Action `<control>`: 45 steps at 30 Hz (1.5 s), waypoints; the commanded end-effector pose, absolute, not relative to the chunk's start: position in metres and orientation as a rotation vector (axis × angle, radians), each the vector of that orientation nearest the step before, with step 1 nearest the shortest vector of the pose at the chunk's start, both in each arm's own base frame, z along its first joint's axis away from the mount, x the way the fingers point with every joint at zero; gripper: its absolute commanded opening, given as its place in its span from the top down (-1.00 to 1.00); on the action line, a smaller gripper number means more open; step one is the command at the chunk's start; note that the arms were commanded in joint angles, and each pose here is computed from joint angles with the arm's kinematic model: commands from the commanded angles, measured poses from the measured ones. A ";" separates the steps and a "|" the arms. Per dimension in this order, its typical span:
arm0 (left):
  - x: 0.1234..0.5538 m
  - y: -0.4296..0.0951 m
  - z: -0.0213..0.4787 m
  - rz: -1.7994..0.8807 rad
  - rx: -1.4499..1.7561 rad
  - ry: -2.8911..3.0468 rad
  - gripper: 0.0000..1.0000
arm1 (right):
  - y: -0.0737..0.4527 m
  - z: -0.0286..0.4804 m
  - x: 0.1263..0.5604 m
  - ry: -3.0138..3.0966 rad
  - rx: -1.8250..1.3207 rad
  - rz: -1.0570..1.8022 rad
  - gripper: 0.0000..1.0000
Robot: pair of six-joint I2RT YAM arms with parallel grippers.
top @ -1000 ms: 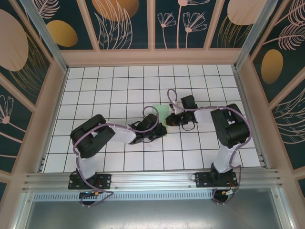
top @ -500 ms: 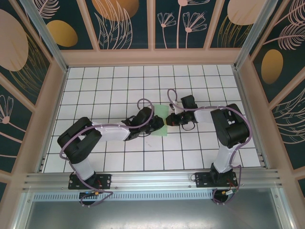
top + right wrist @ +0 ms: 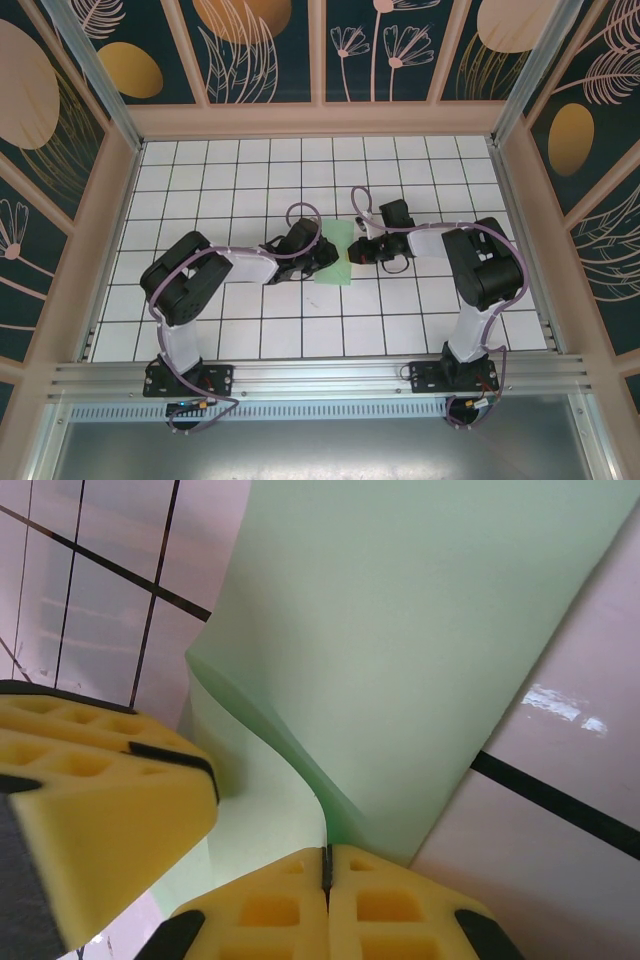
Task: Fold a paper plane with a square sheet of paper (pick it up from the middle)
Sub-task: Fold the triangle a second time at the center of the table.
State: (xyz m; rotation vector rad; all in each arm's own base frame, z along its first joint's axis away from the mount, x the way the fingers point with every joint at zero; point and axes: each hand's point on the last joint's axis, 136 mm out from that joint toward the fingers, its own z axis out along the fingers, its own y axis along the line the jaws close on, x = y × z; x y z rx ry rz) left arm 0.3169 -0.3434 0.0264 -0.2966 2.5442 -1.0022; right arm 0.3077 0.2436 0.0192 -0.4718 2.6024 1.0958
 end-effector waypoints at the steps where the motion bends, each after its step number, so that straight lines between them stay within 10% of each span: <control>1: 0.314 -0.337 0.005 -0.937 -0.262 2.602 0.69 | 0.244 0.015 0.308 2.624 -0.477 1.077 0.77; 13: 0.308 -0.336 0.002 -0.948 -0.249 2.618 0.70 | 0.232 0.076 0.320 2.525 -0.408 0.978 0.48; 26: 0.310 -0.341 0.008 -0.982 -0.247 2.602 0.68 | 0.267 0.068 0.245 2.587 -0.437 1.292 0.87; 45: 0.309 -0.340 0.006 -0.968 -0.242 2.612 0.68 | 0.244 0.005 0.239 2.809 -0.355 1.095 0.86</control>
